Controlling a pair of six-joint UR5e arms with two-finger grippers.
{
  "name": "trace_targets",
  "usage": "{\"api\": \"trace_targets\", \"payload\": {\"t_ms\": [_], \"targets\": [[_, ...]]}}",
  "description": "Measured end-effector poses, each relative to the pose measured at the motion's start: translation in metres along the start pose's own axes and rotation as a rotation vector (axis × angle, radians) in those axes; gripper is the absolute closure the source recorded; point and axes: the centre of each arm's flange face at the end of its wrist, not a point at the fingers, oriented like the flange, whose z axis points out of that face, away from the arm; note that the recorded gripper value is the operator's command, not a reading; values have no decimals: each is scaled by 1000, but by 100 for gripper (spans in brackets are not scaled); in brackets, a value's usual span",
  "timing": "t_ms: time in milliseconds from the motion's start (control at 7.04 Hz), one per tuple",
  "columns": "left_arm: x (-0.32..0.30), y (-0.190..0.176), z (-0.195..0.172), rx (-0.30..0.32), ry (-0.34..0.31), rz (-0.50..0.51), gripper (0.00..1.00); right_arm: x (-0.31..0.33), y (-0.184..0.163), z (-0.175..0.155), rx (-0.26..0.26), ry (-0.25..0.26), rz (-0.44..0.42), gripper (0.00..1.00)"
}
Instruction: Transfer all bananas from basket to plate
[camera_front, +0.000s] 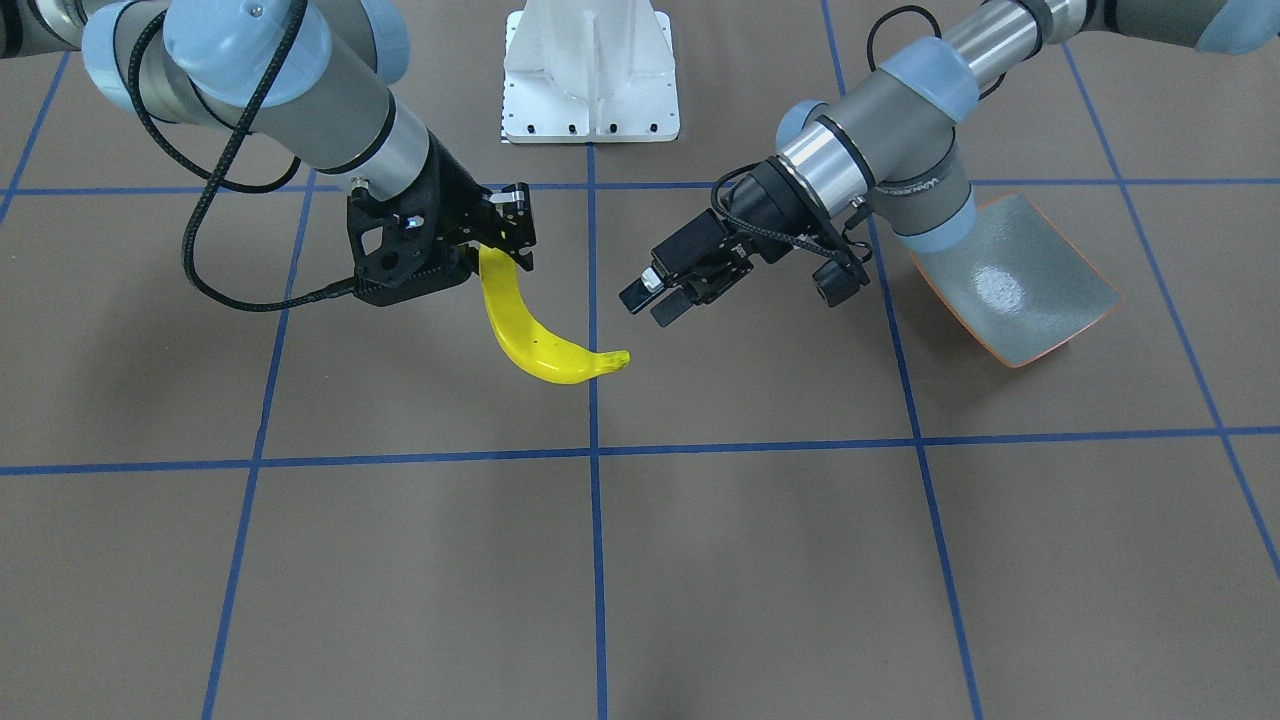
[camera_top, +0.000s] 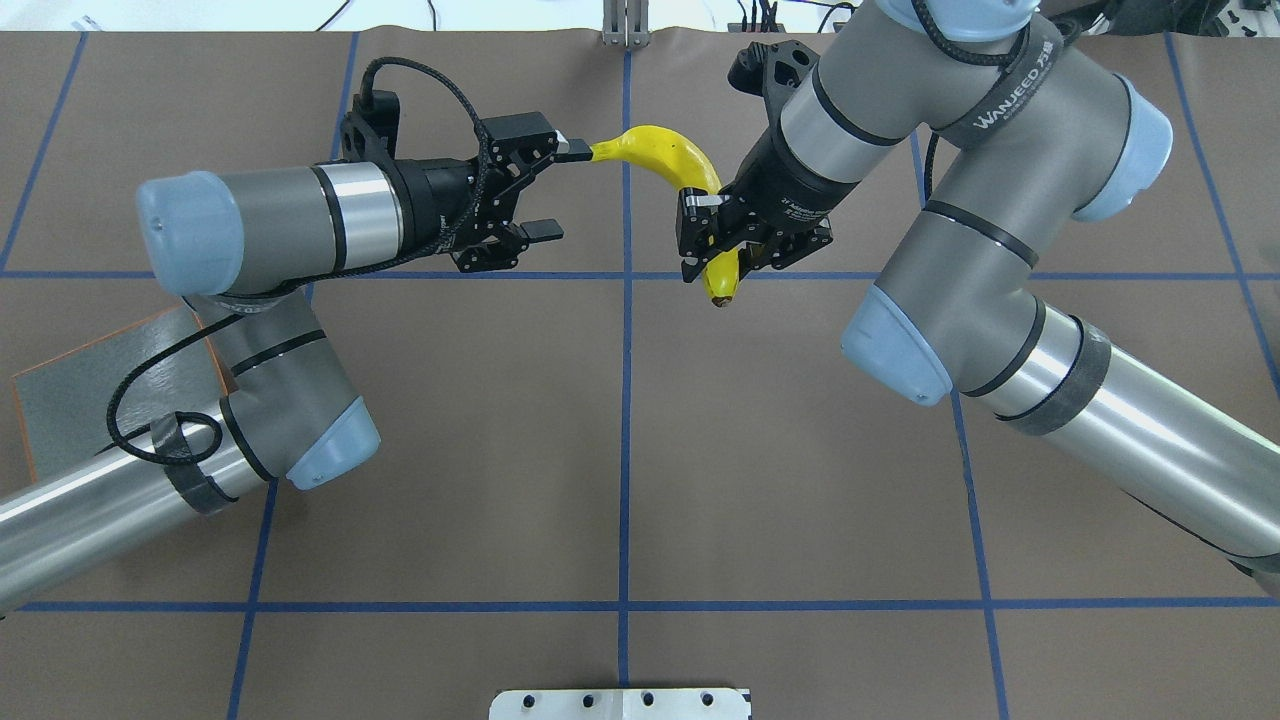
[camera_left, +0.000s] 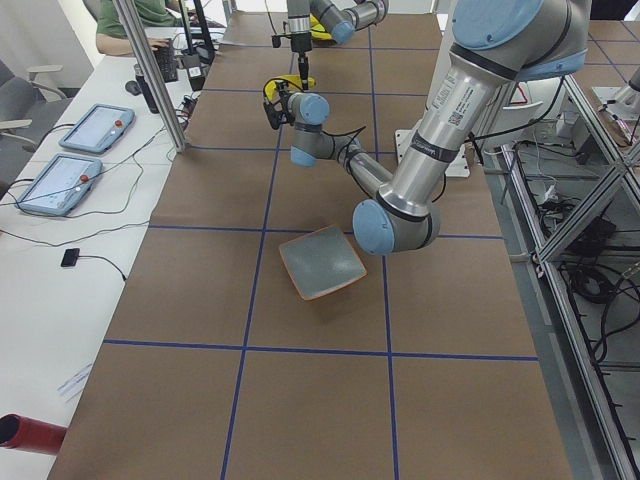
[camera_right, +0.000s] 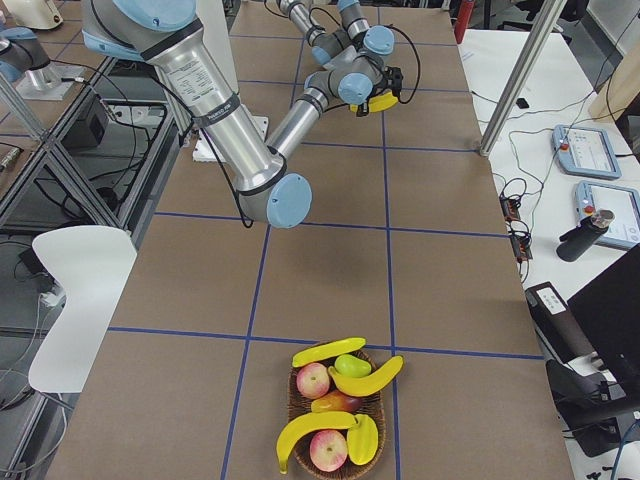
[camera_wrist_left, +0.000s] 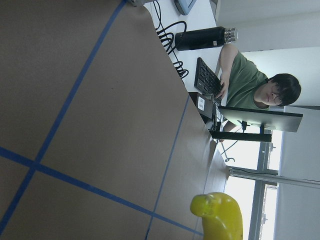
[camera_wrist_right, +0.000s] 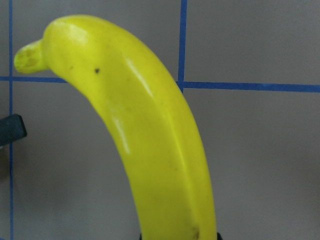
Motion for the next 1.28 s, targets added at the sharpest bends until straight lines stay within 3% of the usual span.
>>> {"api": "trace_targets", "payload": {"t_ms": [569,1279], "targets": [[-2,54,23,37,120,-64,0,-11,2,-5,-22,-24,-6,100],[5,73,43,66,160,-76,0,-17,10,-10,-69,-59,1,100]]}}
